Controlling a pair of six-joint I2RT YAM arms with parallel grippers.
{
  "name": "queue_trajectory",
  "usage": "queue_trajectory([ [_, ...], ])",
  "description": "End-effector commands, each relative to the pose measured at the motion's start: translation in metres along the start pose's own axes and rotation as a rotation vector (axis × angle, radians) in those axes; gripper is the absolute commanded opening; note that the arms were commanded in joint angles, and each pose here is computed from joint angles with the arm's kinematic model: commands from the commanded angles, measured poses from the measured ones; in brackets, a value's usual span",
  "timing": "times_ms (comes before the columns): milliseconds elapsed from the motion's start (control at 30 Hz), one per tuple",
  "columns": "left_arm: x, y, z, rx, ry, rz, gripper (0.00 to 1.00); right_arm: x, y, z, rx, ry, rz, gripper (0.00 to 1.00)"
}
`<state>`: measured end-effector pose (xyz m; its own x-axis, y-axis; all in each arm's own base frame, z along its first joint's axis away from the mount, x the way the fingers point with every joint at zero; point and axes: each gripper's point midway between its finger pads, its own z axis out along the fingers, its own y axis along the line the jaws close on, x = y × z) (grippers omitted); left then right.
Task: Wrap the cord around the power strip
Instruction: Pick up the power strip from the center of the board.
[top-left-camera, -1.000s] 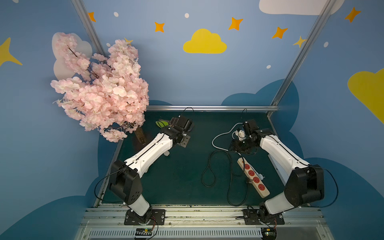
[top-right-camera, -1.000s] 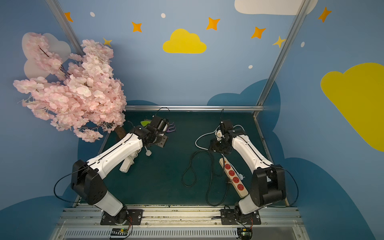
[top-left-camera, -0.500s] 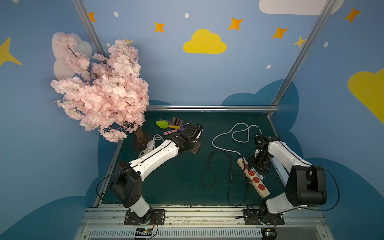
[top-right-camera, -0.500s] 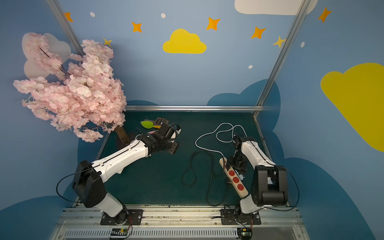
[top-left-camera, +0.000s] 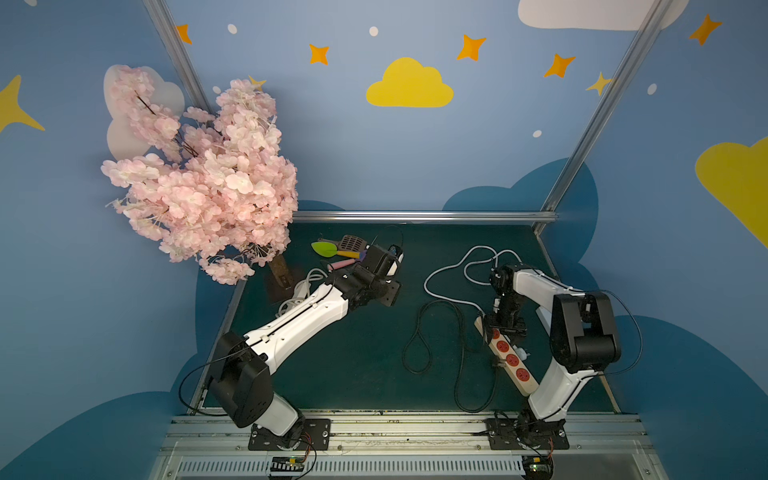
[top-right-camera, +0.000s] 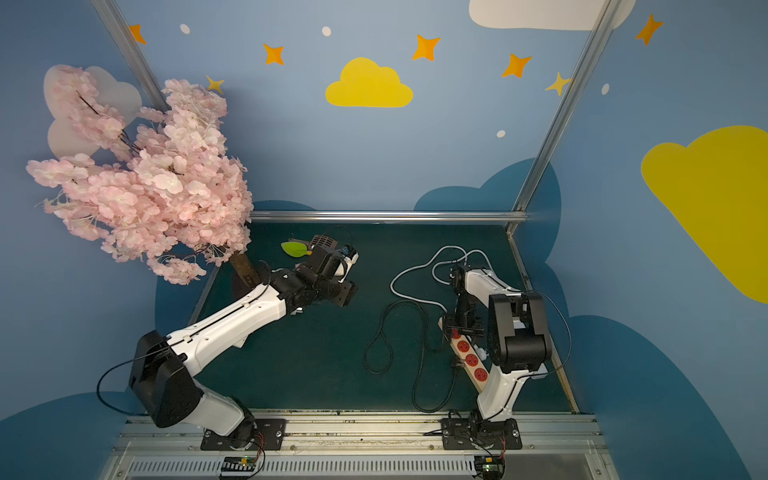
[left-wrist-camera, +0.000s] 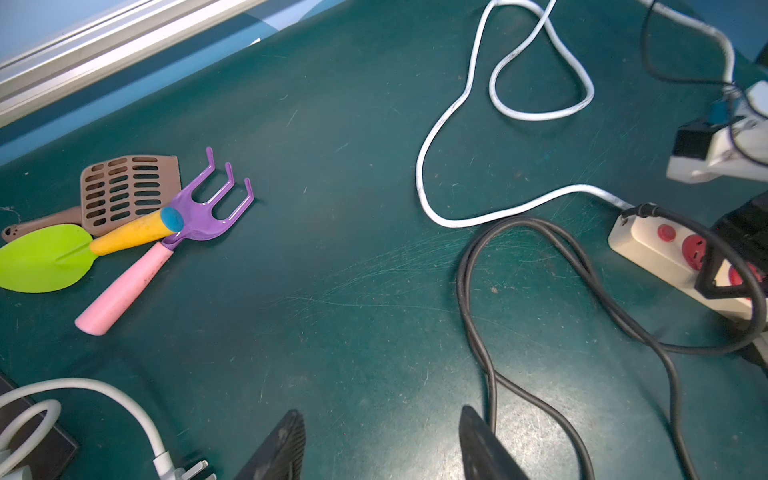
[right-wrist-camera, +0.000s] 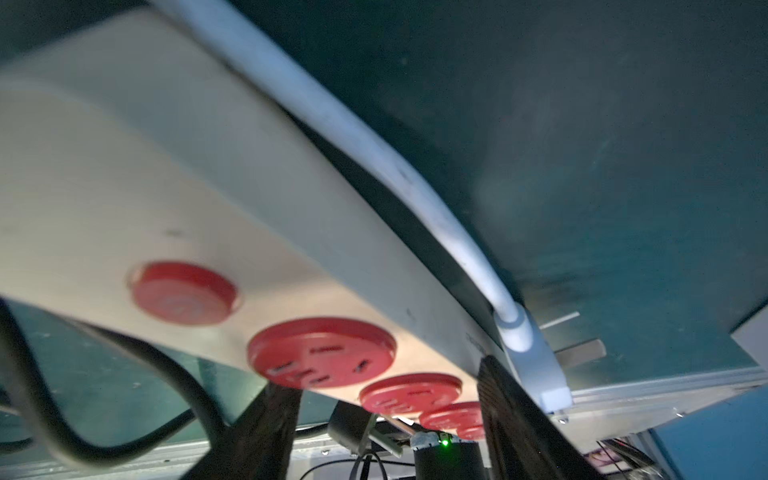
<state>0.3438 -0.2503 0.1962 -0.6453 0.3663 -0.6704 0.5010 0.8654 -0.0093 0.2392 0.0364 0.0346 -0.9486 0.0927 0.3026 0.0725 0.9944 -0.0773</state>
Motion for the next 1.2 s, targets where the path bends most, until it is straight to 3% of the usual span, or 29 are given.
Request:
queue_trajectory([
  [0,-0.004,-0.004,-0.006,0.027,-0.018,-0.023,0.6,-0.022,0.016,0.022,-0.026,-0.022,0.001,0.55],
  [133,-0.011,-0.002,-0.015,0.024,-0.044,-0.039,0.59,-0.018,0.028,-0.007,-0.063,-0.104,-0.034,0.5],
  [200,-0.017,-0.003,-0.018,0.032,-0.066,-0.04,0.59,-0.02,0.027,-0.011,-0.057,-0.131,-0.049,0.64],
  [267,-0.021,-0.005,-0.019,0.042,-0.075,-0.046,0.59,-0.018,0.021,-0.002,-0.032,-0.079,-0.033,0.73],
  [400,-0.017,-0.008,-0.018,0.056,-0.057,-0.054,0.59,-0.022,0.02,0.007,-0.028,-0.082,0.0,0.82],
  [533,-0.013,-0.01,-0.016,0.066,-0.047,-0.057,0.59,-0.031,0.0,0.018,0.082,-0.058,0.019,0.84],
  [633,-0.015,-0.011,-0.017,0.069,-0.051,-0.053,0.59,-0.039,0.01,0.021,0.014,-0.064,0.01,0.81],
  [767,-0.019,-0.01,-0.02,0.069,-0.061,-0.048,0.58,-0.04,0.037,0.009,-0.125,-0.086,-0.012,0.61],
  [833,-0.022,-0.009,-0.024,0.068,-0.068,-0.047,0.58,-0.035,0.041,-0.021,-0.137,-0.153,-0.028,0.54],
  [1000,-0.044,-0.017,-0.041,0.121,-0.15,-0.022,0.59,-0.024,0.053,-0.146,-0.282,-0.414,-0.031,0.51],
  [1167,-0.068,-0.066,-0.066,0.408,-0.215,-0.031,0.62,-0.017,0.084,-0.239,-0.534,-0.561,-0.031,0.48],
])
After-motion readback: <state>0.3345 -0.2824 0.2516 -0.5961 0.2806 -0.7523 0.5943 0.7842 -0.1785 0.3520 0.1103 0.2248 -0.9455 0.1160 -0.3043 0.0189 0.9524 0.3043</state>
